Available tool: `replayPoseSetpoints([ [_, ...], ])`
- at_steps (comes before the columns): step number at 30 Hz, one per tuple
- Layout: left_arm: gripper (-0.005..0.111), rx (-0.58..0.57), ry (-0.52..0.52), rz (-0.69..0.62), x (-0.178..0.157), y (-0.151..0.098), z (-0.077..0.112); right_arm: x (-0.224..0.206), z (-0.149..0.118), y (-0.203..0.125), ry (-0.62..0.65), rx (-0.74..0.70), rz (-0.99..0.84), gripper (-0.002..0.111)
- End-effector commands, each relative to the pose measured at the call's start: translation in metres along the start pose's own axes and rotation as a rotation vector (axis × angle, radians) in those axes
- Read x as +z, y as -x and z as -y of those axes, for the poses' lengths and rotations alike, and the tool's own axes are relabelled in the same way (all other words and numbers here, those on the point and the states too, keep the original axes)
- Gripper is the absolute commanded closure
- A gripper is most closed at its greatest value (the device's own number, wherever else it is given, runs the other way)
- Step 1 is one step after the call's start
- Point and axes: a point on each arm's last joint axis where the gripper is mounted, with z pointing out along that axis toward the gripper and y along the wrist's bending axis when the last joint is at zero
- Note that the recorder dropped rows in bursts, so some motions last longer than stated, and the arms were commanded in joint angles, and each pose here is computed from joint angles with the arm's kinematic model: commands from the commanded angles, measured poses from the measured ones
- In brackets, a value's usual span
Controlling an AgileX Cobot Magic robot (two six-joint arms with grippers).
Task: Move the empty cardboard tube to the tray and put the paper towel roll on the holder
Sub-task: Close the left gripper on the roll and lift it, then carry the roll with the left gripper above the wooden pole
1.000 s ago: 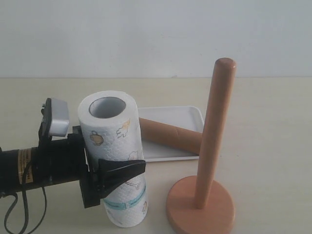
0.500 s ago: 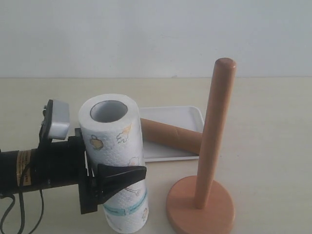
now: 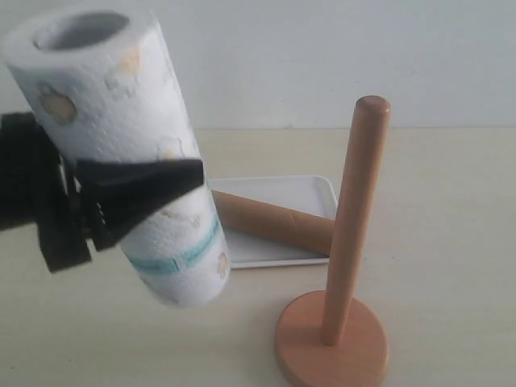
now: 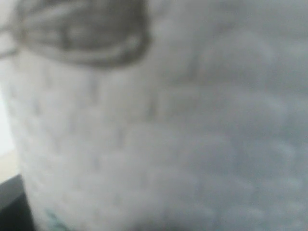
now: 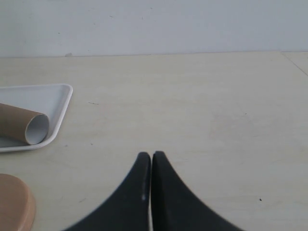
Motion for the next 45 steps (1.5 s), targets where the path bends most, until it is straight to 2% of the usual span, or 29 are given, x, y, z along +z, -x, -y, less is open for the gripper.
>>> replayPoseSetpoints([
  [1, 0.103, 0.014, 0.06, 0.105, -0.018, 0.063, 0.014, 0.0, 0.0, 0.001, -0.002, 0.001, 0.014, 0.108],
  [7, 0.103, -0.013, 0.004, 0.139, -0.021, 0.138, 0.025, 0.0, 0.0, 0.001, -0.002, 0.001, 0.014, 0.108],
  [10, 0.103, -0.068, -0.03, 0.128, -0.016, 0.163, 0.024, 0.0, 0.0, 0.001, -0.002, 0.001, 0.014, 0.108],
  [13, 0.103, -0.085, -0.133, 0.089, 0.002, 0.18, 0.023, 0.0, 0.0, 0.001, -0.002, 0.001, 0.014, 0.108],
  [15, 0.103, -0.09, -0.159, 0.079, 0.021, 0.182, 0.025, 0.0, 0.0, 0.001, -0.002, 0.001, 0.014, 0.108],
  [19, 0.103, -0.045, -0.088, 0.05, 0.063, 0.179, 0.028, 0.0, 0.0, 0.001, -0.002, 0.001, 0.014, 0.108],
  [23, 0.103, -0.05, -0.165, 0.071, 0.093, 0.193, 0.039, 0.0, 0.0, 0.001, -0.002, 0.001, 0.014, 0.108],
  [26, 0.103, -0.074, -0.197, 0.043, 0.112, 0.187, 0.041, 0.0, 0.0, 0.001, -0.002, 0.001, 0.014, 0.108],
  [32, 0.103, -0.11, -0.201, 0.012, 0.122, 0.178, 0.038, 0.0, 0.0, 0.001, -0.002, 0.001, 0.014, 0.108],
  [39, 0.103, -0.064, -0.189, -0.02, 0.125, 0.172, 0.036, 0.0, 0.0, 0.001, -0.002, 0.001, 0.014, 0.108],
  [45, 0.103, -0.047, -0.201, -0.058, 0.137, 0.158, 0.032, 0.0, 0.0, 0.001, -0.002, 0.001, 0.014, 0.108],
])
